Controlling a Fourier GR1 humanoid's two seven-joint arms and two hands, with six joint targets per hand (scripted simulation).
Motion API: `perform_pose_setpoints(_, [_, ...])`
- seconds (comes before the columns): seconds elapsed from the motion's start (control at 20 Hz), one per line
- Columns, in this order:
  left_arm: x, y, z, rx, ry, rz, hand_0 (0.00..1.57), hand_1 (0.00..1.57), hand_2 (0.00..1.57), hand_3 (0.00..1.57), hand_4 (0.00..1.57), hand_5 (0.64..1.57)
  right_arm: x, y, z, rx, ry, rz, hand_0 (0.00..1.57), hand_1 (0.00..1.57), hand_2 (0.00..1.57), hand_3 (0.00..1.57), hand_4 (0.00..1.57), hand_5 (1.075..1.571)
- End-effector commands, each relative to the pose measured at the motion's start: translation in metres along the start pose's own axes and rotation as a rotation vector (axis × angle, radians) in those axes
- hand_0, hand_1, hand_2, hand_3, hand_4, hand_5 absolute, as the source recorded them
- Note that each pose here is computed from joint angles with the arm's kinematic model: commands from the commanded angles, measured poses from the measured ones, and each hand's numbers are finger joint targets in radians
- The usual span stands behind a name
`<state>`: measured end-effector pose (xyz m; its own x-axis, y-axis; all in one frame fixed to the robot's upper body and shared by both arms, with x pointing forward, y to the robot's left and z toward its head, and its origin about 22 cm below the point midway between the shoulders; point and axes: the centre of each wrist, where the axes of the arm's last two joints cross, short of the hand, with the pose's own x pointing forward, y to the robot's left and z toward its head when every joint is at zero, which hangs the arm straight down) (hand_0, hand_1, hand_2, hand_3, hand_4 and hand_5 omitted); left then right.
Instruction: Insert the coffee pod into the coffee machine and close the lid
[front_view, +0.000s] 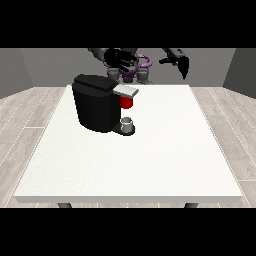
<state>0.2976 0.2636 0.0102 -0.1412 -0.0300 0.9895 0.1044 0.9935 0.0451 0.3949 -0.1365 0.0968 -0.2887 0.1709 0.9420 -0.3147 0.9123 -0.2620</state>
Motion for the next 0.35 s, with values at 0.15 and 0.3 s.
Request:
perform_pose_setpoints(0.15, [-0.024,0.002,0.018,0.045,0.033,0.019,0.00,0.00,0.00,0.00,0.19,1.571,-0.037,0.030,0.051,0.021,-0.017,-0.225,0.00,0.00,0.00,0.00,0.29,1.571])
perform_pose_setpoints(0.3, [-0.026,0.003,0.028,0.050,0.094,0.037,0.00,0.00,0.00,0.00,0.19,1.571,-0.073,0.042,0.095,-0.063,0.099,-0.255,0.00,0.00,0.00,0.00,0.16,1.571])
